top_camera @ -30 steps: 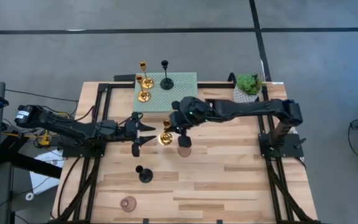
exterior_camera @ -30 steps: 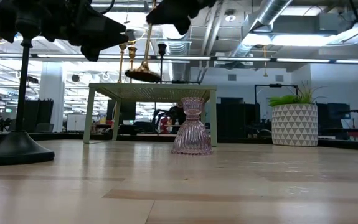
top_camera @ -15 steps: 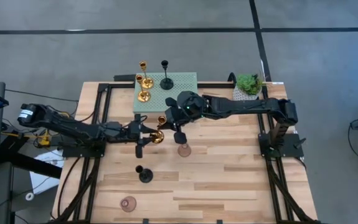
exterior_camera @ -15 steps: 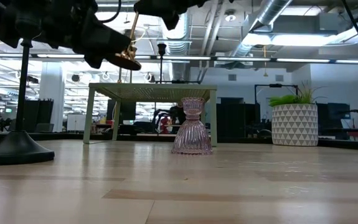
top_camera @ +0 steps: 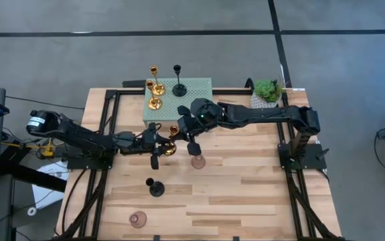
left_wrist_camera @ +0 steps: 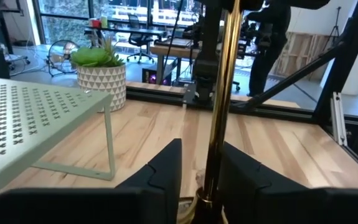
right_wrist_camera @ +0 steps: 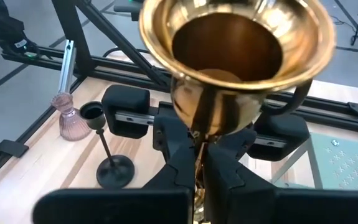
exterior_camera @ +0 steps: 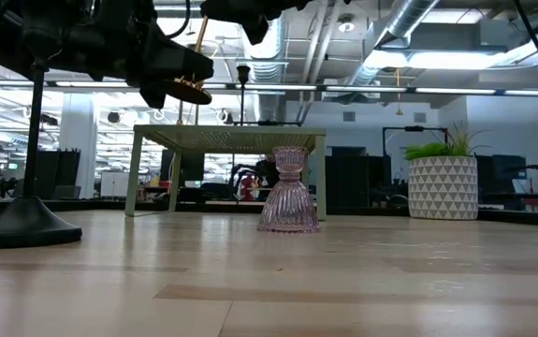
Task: Pick & Place candle stick holders
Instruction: Put the gold candle holder on the shelf aligned with the other gold candle holders
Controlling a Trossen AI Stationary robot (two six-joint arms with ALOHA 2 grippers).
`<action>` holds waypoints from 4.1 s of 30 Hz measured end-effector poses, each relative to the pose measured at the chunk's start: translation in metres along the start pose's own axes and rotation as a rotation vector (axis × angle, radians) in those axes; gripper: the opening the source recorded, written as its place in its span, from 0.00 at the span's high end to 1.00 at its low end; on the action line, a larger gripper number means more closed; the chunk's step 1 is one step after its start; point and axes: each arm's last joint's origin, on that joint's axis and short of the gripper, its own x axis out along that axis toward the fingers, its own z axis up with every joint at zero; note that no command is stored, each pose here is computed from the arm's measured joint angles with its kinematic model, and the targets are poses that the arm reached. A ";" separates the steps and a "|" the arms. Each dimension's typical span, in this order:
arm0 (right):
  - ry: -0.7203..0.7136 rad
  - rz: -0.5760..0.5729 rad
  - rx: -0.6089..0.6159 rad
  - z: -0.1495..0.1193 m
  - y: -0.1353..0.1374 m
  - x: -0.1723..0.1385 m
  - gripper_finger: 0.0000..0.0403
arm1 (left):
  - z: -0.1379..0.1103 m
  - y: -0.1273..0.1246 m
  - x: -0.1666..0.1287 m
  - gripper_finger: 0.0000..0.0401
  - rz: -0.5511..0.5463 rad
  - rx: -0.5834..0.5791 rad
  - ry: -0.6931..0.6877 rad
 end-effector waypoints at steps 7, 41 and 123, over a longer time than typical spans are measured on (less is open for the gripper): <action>0.001 -0.001 -0.001 0.000 0.000 0.000 1.00 | 0.000 0.000 0.000 0.87 -0.001 -0.002 -0.005; 0.043 0.004 0.023 -0.002 0.001 -0.003 0.87 | 0.000 0.001 0.000 0.96 0.060 0.080 -0.001; 0.141 -0.482 0.033 -0.079 0.102 -0.090 1.00 | -0.013 0.094 0.023 0.90 0.532 0.163 -0.202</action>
